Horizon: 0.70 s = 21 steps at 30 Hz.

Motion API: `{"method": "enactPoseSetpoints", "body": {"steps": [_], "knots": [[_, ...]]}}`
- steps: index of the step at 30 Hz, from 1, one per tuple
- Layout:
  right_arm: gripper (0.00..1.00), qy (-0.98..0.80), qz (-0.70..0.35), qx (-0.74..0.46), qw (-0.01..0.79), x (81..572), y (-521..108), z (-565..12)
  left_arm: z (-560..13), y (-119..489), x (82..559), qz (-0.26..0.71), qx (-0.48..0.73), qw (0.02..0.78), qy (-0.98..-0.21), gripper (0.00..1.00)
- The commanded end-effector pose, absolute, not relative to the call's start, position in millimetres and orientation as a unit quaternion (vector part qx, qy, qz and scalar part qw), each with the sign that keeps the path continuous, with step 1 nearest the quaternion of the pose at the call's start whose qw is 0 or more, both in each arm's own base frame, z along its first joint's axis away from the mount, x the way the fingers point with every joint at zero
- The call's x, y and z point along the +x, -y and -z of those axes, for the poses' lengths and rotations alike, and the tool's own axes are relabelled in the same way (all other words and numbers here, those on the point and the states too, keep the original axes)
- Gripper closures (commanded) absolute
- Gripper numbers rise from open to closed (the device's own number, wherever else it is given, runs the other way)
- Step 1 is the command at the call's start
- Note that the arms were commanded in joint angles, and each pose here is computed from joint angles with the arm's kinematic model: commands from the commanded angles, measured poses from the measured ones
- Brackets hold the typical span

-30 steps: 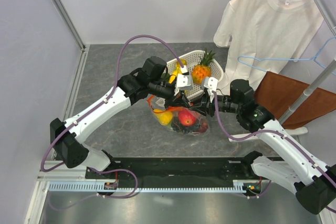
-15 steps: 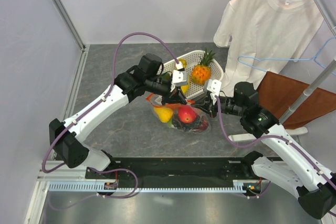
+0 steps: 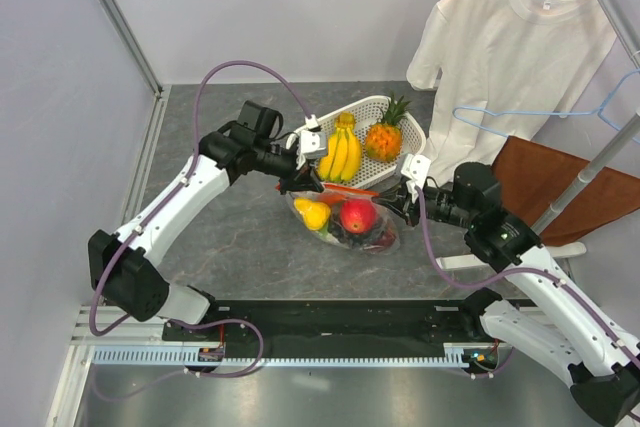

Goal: Place the food in the zip-top bag and seal the zipper
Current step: Zip the zipper food storage bag at the center of the board.

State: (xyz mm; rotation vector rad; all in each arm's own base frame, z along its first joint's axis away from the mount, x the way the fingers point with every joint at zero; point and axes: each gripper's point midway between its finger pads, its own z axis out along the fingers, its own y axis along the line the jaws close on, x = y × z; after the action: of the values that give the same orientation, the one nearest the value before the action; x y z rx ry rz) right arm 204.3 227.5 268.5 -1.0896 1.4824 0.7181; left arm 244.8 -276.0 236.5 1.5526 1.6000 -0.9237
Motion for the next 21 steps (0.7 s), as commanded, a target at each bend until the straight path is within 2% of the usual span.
{"method": "enactPoseSetpoints", "body": {"steps": [1, 12, 21], "knots": [[1.0, -0.627, -0.277, -0.442, 0.578, 208.0, -214.3, -281.3, -227.1, 218.9, 267.3, 0.274, 0.596, 0.368, -0.66, 0.94], [1.0, -0.645, -0.257, -0.413, 0.589, 210.4, -202.0, -284.5, -211.8, 146.6, 281.7, 0.204, 0.564, 0.378, -0.705, 0.94], [1.0, -0.647, -0.259, -0.415, 0.585, 205.2, -199.6, -281.8, -208.2, 114.2, 279.2, 0.155, 0.571, 0.389, -0.706, 0.93]]}}
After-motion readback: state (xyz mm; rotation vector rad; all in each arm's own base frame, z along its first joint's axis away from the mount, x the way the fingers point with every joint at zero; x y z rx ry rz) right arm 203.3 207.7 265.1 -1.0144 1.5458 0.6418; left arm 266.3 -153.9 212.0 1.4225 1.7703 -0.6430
